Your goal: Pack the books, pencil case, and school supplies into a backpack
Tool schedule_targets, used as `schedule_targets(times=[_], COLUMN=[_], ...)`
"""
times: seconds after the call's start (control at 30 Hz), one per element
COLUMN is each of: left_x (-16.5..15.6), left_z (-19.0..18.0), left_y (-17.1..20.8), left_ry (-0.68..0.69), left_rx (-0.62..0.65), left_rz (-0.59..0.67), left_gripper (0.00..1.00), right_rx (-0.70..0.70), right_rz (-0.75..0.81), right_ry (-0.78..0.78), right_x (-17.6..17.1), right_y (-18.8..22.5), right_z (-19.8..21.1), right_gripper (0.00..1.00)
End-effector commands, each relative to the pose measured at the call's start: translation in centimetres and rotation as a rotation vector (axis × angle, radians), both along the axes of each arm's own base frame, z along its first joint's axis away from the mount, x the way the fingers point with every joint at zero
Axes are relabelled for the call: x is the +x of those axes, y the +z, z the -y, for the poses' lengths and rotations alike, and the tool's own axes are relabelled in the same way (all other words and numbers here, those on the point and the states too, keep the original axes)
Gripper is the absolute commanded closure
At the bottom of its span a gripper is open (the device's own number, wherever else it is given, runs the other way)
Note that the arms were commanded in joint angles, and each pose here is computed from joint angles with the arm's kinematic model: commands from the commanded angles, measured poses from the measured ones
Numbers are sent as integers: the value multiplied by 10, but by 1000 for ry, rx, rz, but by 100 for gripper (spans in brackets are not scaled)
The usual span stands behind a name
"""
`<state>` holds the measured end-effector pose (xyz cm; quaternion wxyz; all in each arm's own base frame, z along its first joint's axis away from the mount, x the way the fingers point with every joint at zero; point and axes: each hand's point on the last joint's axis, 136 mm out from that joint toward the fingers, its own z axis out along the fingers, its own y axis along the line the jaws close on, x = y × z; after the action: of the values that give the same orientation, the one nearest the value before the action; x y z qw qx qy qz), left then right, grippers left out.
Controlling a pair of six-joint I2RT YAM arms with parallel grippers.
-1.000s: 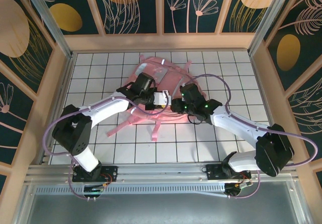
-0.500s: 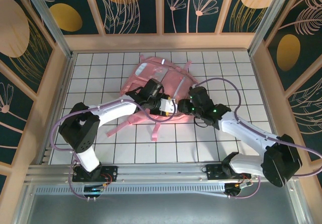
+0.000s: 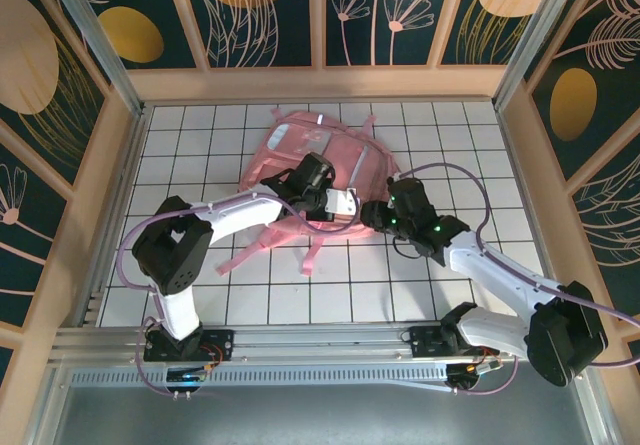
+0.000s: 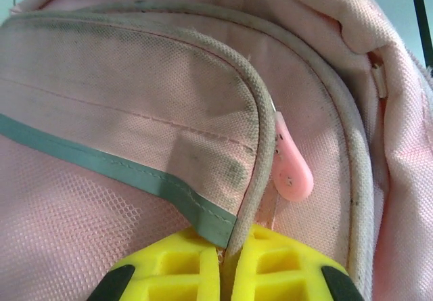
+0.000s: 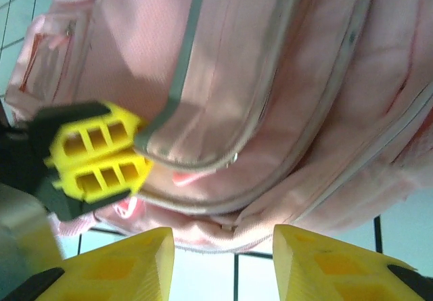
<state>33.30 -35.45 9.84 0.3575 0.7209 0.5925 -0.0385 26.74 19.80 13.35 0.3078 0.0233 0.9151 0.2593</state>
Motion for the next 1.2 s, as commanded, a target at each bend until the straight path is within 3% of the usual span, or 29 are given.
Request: schedule_targets(times=[0.0,0.17,0.43,0.53,0.7,0.9,1.17], left_x=[10,0,-13,-14,-23,-30,-32], left_z=[8,23,33,33,35,32,29], left_y=[50,58,54,60,81,74,75], left_ry=[77,85,118,142,103,98,95], left_rx=[-101,-126,-142,-210,-360,-383,-407], left_rz=[-28,-219,-472,-535,-651,-692,-694], left_gripper=[100,100,100,100,100,100,100], right_rx=[51,79,60,-22,-37,-32,-94], right_rz=[17,13,64,88,39,60,125], right_ry=[129,113,-17,-46,8,-11,24], right_x=[-6,3,20,18,13,30,46], right_y=[9,20,36,47,38,38,33], right_z=[-20,-33,-25,-6,-3,-11,-16], right_gripper=[57,53,57,58,59,60,71])
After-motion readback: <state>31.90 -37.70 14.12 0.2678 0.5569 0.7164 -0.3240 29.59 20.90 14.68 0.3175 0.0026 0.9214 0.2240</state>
